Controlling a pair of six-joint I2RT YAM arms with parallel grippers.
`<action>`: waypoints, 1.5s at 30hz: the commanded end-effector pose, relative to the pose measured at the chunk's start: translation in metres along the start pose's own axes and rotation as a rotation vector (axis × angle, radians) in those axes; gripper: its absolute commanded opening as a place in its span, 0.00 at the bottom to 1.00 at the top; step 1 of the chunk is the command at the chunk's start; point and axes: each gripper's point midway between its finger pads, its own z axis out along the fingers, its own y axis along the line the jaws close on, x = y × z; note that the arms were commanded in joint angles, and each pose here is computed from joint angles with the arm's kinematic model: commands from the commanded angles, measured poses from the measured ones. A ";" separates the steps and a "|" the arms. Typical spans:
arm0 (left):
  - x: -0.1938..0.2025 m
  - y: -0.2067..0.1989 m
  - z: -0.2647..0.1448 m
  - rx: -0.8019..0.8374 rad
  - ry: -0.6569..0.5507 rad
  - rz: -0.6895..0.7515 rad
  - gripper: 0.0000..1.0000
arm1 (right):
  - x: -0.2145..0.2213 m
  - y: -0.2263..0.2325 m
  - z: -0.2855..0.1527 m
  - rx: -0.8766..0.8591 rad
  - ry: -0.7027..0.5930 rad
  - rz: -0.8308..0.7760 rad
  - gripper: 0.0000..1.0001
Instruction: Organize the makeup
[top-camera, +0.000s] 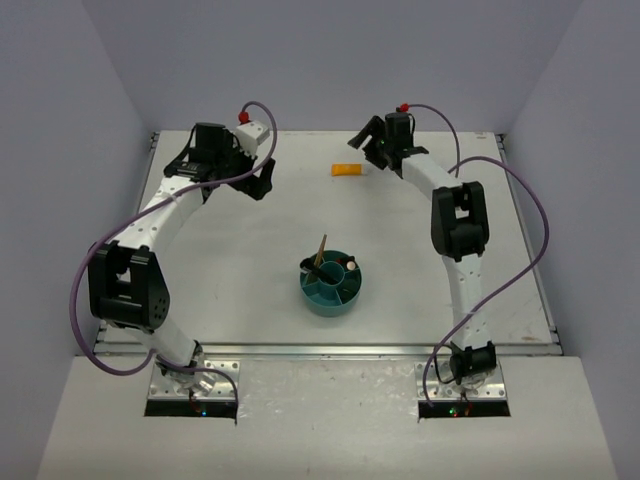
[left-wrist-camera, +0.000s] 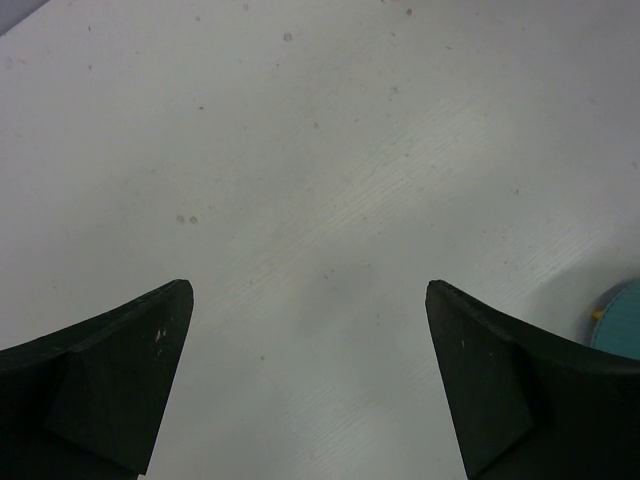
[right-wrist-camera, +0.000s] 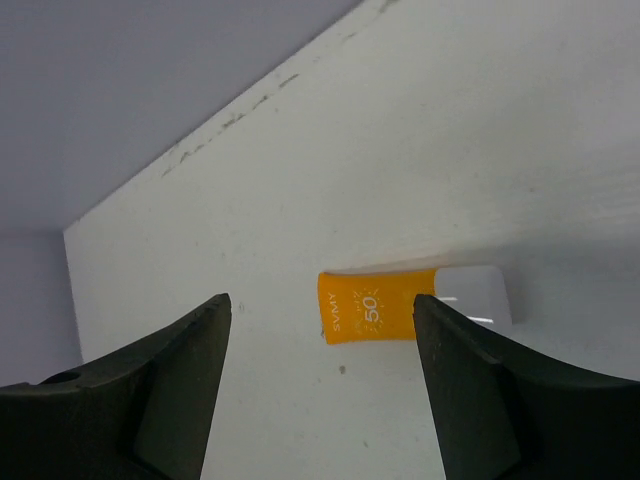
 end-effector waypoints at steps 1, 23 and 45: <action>-0.017 0.010 -0.011 -0.039 -0.059 0.009 1.00 | -0.040 0.083 -0.041 -0.441 -0.167 -0.696 0.75; -0.009 0.016 -0.001 -0.035 -0.020 0.013 1.00 | 0.016 -0.011 0.001 -0.515 0.138 -1.420 0.98; -0.009 0.021 0.003 -0.044 -0.011 0.007 1.00 | 0.053 -0.059 0.008 -0.443 0.328 -1.284 0.53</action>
